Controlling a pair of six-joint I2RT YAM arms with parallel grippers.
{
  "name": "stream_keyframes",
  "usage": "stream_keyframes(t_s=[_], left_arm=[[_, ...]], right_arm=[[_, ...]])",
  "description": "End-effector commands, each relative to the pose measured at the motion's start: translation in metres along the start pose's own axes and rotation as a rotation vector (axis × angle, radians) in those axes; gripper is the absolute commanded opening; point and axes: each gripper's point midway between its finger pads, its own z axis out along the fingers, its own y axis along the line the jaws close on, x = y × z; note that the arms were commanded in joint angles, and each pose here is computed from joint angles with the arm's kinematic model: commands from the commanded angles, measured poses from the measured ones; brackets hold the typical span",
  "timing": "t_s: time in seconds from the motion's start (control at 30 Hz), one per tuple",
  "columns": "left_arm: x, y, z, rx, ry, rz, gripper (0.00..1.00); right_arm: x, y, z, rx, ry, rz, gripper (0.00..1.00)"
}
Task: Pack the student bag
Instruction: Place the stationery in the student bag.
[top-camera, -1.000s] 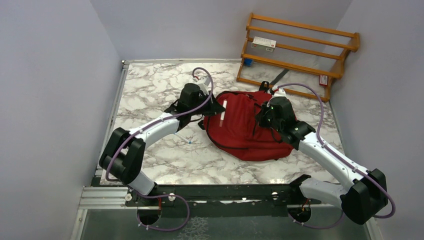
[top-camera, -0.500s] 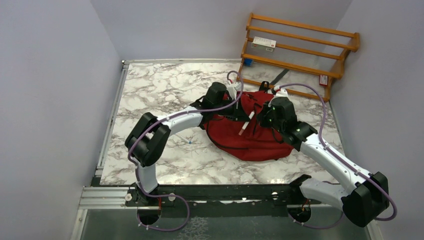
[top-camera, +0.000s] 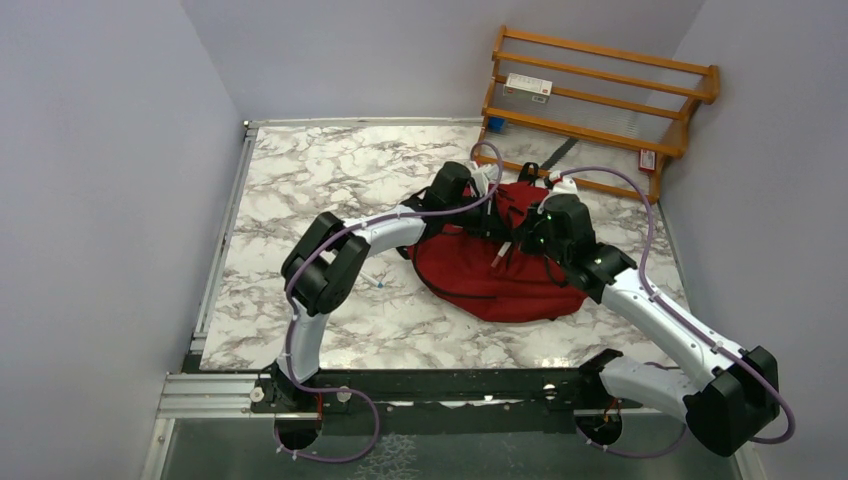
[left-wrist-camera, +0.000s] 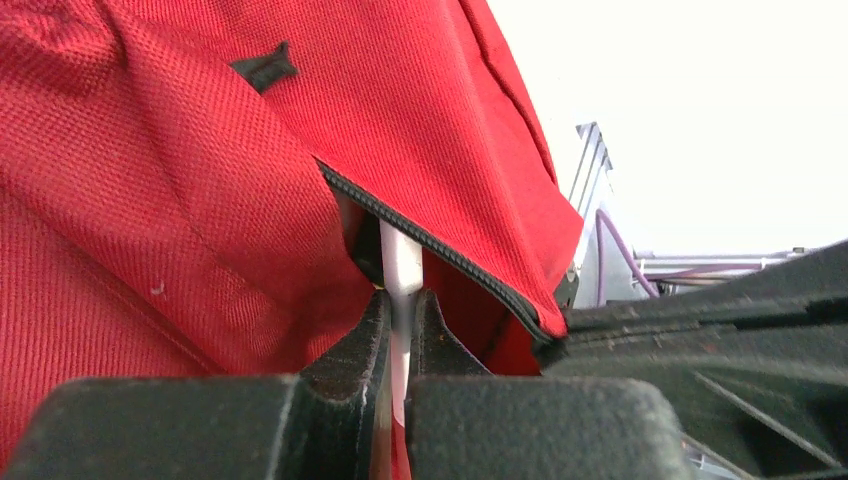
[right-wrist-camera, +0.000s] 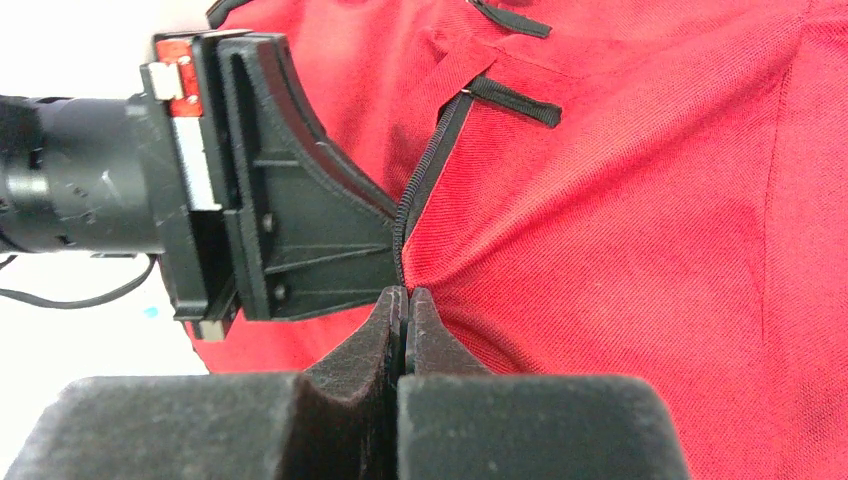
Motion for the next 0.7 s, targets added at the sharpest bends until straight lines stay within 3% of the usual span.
stream_keyframes(t_s=[0.0,0.43,0.67], left_arm=[[-0.019,-0.006,0.012,0.031,-0.048,-0.032,0.00],[-0.051,-0.022,0.030,0.023,-0.160,-0.097,0.01],[-0.037,-0.026,0.034,0.024,-0.135,-0.086,0.33]], right_arm=[[-0.009,0.014,-0.006,-0.061,-0.028,0.020,0.00],[-0.001,0.022,-0.004,-0.109,-0.007,0.058,0.00],[0.003,0.020,-0.004,-0.099,-0.003,0.058,0.00]])
